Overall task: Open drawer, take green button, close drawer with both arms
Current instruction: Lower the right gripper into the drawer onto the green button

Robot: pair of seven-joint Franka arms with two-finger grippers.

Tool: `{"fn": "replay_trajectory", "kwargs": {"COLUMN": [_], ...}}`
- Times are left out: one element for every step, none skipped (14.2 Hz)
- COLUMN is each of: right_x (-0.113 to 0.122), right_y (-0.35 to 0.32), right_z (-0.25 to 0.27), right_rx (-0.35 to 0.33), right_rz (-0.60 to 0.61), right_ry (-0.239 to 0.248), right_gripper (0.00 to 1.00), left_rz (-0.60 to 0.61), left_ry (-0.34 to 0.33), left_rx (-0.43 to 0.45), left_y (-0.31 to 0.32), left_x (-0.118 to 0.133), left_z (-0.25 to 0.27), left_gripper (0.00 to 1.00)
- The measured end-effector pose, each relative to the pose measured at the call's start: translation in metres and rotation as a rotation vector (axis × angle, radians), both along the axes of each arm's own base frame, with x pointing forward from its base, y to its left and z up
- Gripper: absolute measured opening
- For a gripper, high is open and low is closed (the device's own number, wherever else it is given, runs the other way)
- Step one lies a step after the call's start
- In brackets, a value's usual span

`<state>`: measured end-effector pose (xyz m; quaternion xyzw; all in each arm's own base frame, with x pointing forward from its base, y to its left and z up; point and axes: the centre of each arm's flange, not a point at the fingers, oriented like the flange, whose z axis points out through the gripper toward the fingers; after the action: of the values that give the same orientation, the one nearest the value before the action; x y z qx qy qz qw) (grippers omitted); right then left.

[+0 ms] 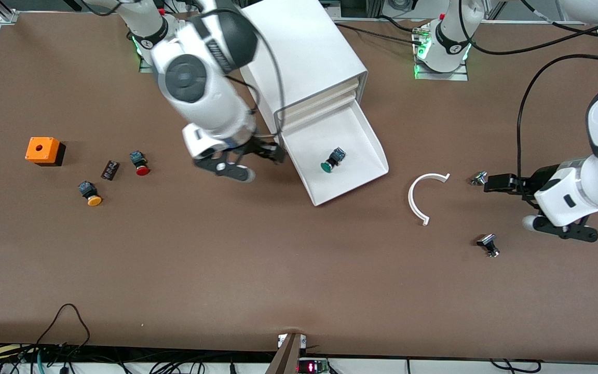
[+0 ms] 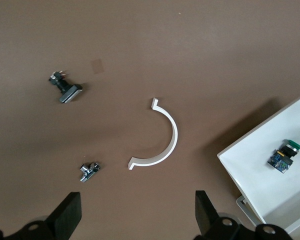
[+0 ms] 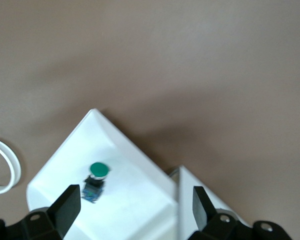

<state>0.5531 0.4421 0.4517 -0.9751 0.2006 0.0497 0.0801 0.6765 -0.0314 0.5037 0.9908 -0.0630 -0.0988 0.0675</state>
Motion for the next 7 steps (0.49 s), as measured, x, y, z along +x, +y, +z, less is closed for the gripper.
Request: {"fn": "replay_trajectory", "kwargs": {"right_x": [-0.008,-0.014,-0.021,-0.027,-0.033,-0.039,-0.045], "right_y": [0.021,0.04,0.059,0.076,0.09,0.103,0.116], "right_z": [-0.011,-0.023,-0.037,-0.053,-0.068,-0.083,-0.095], "right_rx": [-0.003,-0.005,-0.006,-0.01,-0.015,-0.022,-0.029], "right_rz": [-0.041,-0.079,-0.117,-0.15,-0.178,-0.203,-0.226], "right_ry": [0.005,0.009,0.011,0.015,0.02,0.023,0.022], "right_gripper": [1.0,1.0,1.0,1.0,1.0,1.0,1.0], "left_rz": [0.012,0.019,0.022,0.024,0.024,0.025,0.028], "left_ry": [-0.002,-0.006,-0.01,-0.015,-0.012,-0.006,-0.001], "left_rx": [0.007,0.018,0.033,0.04,0.043,0.043,0.043], "left_y": [0.005,0.01,0.014,0.016,0.018,0.02,0.023], "left_x": [-0.001,-0.001,-0.003,-0.005,-0.008,-0.012,-0.015], "left_z": [0.003,0.006,0.01,0.015,0.021,0.026,0.03], "left_gripper": [1.0,1.0,1.0,1.0,1.0,1.0,1.0]}}
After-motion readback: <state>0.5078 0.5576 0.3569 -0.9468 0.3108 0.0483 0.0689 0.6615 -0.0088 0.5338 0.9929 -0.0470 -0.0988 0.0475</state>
